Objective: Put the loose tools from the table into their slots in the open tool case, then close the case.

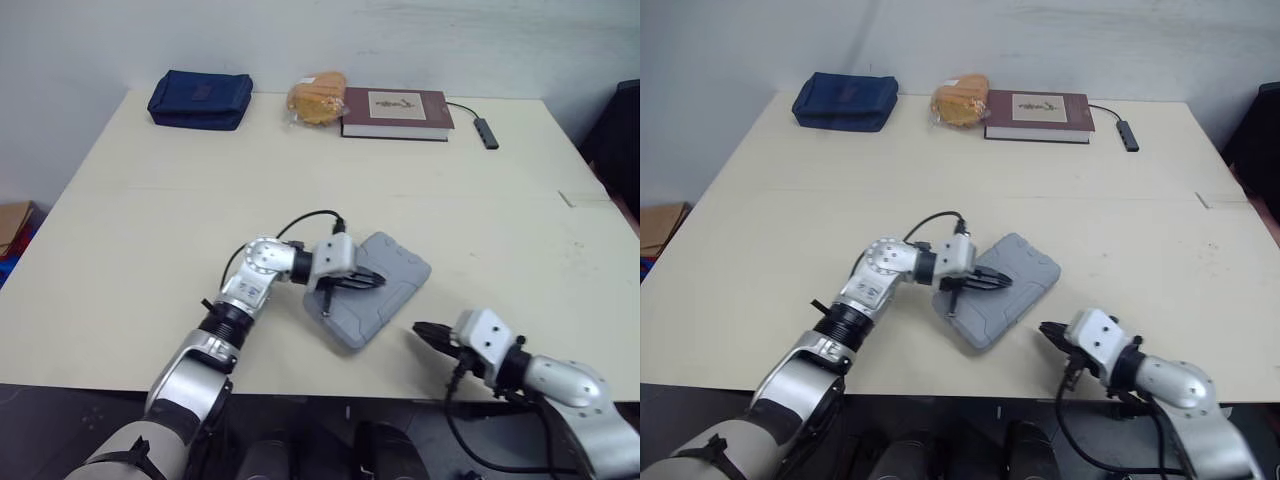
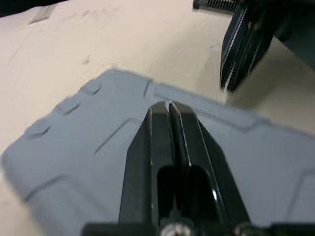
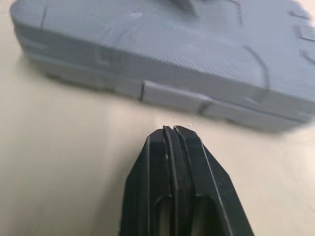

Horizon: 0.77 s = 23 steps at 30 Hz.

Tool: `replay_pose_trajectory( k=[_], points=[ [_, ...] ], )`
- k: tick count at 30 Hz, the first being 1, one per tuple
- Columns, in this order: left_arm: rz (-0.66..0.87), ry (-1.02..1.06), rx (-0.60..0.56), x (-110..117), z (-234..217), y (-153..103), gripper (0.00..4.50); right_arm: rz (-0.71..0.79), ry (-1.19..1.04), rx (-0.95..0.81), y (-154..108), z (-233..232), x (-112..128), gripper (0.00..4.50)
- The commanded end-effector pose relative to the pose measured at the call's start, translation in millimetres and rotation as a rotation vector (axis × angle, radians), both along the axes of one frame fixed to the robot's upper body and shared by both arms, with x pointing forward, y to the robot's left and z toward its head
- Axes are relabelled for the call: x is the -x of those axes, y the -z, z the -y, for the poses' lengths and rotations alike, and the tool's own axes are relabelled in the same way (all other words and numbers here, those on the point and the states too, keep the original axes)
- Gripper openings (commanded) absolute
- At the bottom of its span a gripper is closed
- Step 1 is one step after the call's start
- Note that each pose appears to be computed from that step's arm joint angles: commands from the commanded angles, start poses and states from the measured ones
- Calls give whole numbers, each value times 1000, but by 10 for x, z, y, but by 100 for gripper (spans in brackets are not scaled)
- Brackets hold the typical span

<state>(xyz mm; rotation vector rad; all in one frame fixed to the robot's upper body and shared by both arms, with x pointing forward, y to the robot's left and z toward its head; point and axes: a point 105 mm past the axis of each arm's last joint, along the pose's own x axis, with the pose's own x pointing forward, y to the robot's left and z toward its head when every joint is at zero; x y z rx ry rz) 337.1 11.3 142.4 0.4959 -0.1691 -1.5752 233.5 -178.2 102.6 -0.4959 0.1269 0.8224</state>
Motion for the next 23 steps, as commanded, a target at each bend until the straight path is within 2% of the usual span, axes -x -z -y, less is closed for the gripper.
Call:
replay_pose_trajectory(
  k=[1,4,6,10,11,16,23],
  points=[
    [25,-62,87,-58,-448,-308,27,100,-38,-39,-379,121,184,32],
    [14,-142,63,-64,-846,-344,125,99,-38,-52,-536,247,303,142],
    [-6,-207,39,-71,-1056,-326,229,116,-56,-9,-592,303,356,250],
    [35,-485,-23,-54,-1876,-235,420,178,-18,157,-758,655,394,450],
    [6,-544,-50,-34,-2064,-174,448,181,3,190,-787,748,395,450],
    [-33,-757,-95,40,-2589,-50,448,220,77,214,-978,991,339,450],
    [-3,-793,-94,46,-2650,-74,448,245,52,209,-971,916,182,450]
  ],
)
